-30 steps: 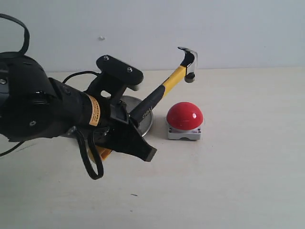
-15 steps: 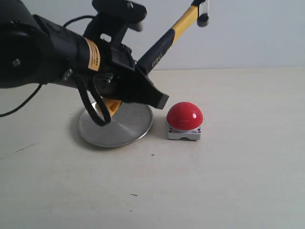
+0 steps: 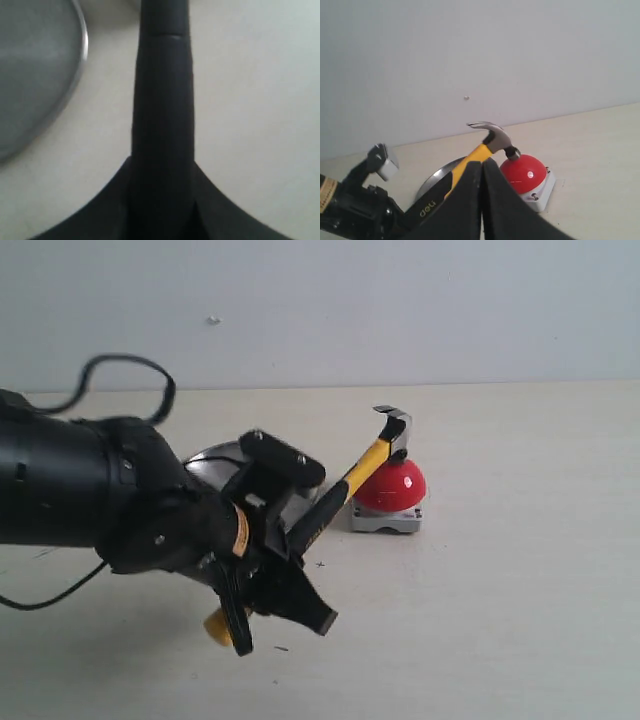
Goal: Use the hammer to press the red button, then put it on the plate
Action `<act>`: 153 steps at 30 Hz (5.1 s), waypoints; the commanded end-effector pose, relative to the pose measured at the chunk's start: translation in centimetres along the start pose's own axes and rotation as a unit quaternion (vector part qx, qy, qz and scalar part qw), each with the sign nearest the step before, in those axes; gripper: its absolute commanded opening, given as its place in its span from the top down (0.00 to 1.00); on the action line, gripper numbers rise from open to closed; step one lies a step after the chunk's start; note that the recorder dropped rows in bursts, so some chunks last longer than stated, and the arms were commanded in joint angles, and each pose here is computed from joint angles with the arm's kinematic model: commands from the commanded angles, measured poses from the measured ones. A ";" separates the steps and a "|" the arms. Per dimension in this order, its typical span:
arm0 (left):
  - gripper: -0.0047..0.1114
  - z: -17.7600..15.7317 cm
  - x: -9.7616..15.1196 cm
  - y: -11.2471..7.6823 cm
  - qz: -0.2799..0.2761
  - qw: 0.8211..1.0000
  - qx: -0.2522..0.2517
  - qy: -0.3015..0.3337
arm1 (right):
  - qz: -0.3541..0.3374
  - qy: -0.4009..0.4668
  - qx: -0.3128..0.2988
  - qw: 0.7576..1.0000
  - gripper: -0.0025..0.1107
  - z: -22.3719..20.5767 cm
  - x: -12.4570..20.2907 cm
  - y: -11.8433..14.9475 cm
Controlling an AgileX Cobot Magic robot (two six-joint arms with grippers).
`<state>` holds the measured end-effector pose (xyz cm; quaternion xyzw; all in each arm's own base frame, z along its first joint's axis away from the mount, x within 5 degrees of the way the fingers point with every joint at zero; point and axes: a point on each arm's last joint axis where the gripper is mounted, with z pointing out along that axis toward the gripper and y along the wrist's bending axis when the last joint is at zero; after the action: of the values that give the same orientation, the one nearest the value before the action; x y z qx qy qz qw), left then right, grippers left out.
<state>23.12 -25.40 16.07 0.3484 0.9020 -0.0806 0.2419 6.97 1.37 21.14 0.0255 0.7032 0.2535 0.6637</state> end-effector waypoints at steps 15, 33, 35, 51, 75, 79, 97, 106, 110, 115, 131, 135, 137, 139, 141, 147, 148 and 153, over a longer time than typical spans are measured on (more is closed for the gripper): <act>0.96 -12.6 -7.2 2.8 -0.081 0.972 0.021 -0.222 | -0.008 -0.003 0.002 1.000 0.98 0.0 0.1 -0.1; 0.96 -10.8 -2.4 11.2 -0.257 0.955 0.094 -0.118 | -0.008 -0.002 0.002 1.000 0.98 0.0 0.1 -0.1; 0.96 -10.2 -2.0 11.6 -0.277 0.943 0.107 -0.152 | -0.008 -0.002 0.002 1.000 0.98 0.0 0.1 -0.1; 0.96 -3.8 0.3 11.4 -0.344 0.907 0.161 -0.180 | -0.008 -0.003 0.002 1.000 0.98 0.0 0.1 -0.1; 0.96 1.1 0.6 12.8 -0.470 0.858 0.172 -0.113 | -0.008 -0.003 0.002 1.000 0.98 0.0 0.1 -0.1; 0.96 1.5 -0.8 13.2 -0.454 0.863 0.185 -0.126 | -0.008 -0.003 0.002 1.000 0.98 0.0 0.1 -0.1; 0.96 4.4 0.5 13.8 -0.470 0.864 0.152 -0.093 | -0.008 -0.003 0.002 1.000 0.98 0.0 0.1 -0.1; 0.96 4.6 -0.4 13.9 -0.465 0.864 0.162 -0.101 | -0.008 -0.003 0.002 1.000 0.98 0.0 0.1 -0.1; 0.96 4.5 -0.4 13.7 -0.463 0.863 0.175 -0.101 | -0.008 -0.003 0.002 1.000 0.98 0.0 0.1 -0.1; 0.96 4.5 -0.5 13.5 -0.461 0.862 0.188 -0.100 | -0.008 -0.003 0.002 1.000 0.98 0.0 0.1 -0.1; 0.91 4.5 -0.5 13.5 -0.461 0.861 0.188 -0.100 | -0.008 -0.003 0.002 1.000 0.98 0.0 0.1 -0.1; 0.78 4.5 -0.5 13.4 -0.464 0.860 0.188 -0.098 | -0.008 -0.003 0.002 1.000 0.98 0.0 0.1 -0.1; 0.74 4.5 -0.5 13.4 -0.466 0.859 0.189 -0.098 | -0.008 -0.003 0.002 1.000 0.98 0.0 0.1 -0.1; 0.71 4.5 -0.5 13.4 -0.471 0.856 0.189 -0.097 | -0.008 -0.003 0.002 1.000 0.98 0.0 0.1 -0.1; 0.67 4.5 -0.5 13.4 -0.472 0.856 0.189 -0.097 | -0.008 -0.003 0.002 1.000 0.98 0.0 0.1 -0.1; 0.54 4.5 -0.5 13.4 -0.473 0.855 0.189 -0.097 | -0.008 -0.003 0.002 1.000 0.98 0.0 0.1 -0.1; 0.53 4.5 -0.5 13.4 -0.473 0.855 0.189 -0.097 | -0.008 -0.003 0.002 1.000 0.98 0.0 0.1 -0.1; 0.53 4.5 -0.4 13.4 -0.476 0.854 0.190 -0.092 | -0.008 -0.003 0.002 1.000 0.98 0.0 0.1 -0.1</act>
<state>33.94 -16.94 12.09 -0.0929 0.9020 -0.3797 0.1833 6.98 1.35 21.14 0.0262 0.7031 0.2530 0.6640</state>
